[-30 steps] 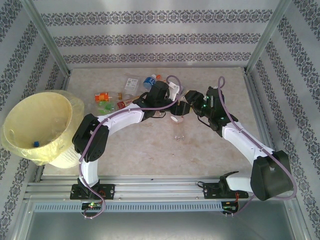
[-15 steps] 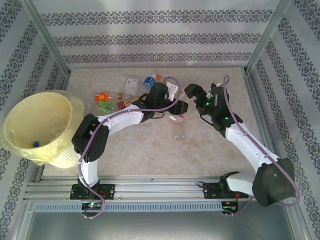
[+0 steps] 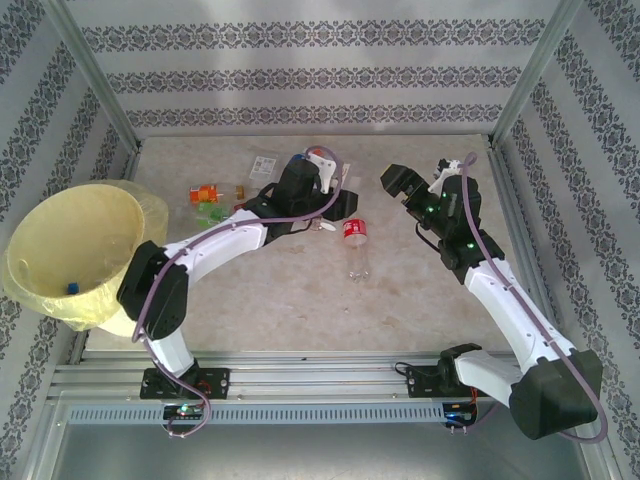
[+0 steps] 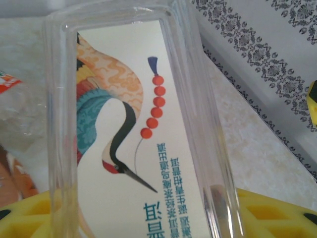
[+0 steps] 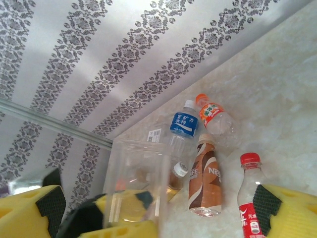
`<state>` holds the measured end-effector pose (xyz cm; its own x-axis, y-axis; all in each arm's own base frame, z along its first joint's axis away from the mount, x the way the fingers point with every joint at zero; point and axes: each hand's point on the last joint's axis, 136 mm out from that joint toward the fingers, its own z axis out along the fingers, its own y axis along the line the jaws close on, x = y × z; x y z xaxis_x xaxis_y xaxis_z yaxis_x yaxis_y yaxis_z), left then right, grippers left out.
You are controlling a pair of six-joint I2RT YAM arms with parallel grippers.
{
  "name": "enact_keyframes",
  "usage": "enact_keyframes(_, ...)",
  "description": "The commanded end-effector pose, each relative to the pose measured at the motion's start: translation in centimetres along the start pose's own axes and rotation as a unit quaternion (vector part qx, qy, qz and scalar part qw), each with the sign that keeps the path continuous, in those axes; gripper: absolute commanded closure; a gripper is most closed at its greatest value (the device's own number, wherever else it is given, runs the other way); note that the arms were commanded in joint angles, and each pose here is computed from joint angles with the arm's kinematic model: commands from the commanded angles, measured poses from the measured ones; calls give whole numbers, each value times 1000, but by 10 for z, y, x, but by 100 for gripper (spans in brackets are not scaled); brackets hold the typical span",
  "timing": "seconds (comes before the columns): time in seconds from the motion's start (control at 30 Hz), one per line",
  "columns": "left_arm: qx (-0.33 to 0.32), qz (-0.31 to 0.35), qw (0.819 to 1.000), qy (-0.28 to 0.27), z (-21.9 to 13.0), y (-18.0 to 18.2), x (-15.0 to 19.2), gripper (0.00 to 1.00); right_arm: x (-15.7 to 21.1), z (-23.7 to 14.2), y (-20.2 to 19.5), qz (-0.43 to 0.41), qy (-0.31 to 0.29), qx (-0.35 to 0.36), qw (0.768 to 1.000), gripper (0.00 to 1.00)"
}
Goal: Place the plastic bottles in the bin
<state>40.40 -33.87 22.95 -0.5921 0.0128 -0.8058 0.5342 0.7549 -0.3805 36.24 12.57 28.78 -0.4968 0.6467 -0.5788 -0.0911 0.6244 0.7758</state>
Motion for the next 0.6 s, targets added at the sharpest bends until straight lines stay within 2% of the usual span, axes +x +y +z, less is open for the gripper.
enact_keyframes(0.0,-51,8,999,-3,-21,21,-7,47,2,-4,8,-59,4,-23,998,2)
enact_keyframes(0.3,-141,44,989,-11,-79,40,-26,47,13,4,29,-123,10,-44,991,2)
enact_keyframes(0.57,-252,49,966,-45,-148,66,-49,48,19,9,56,-178,-6,-72,981,2)
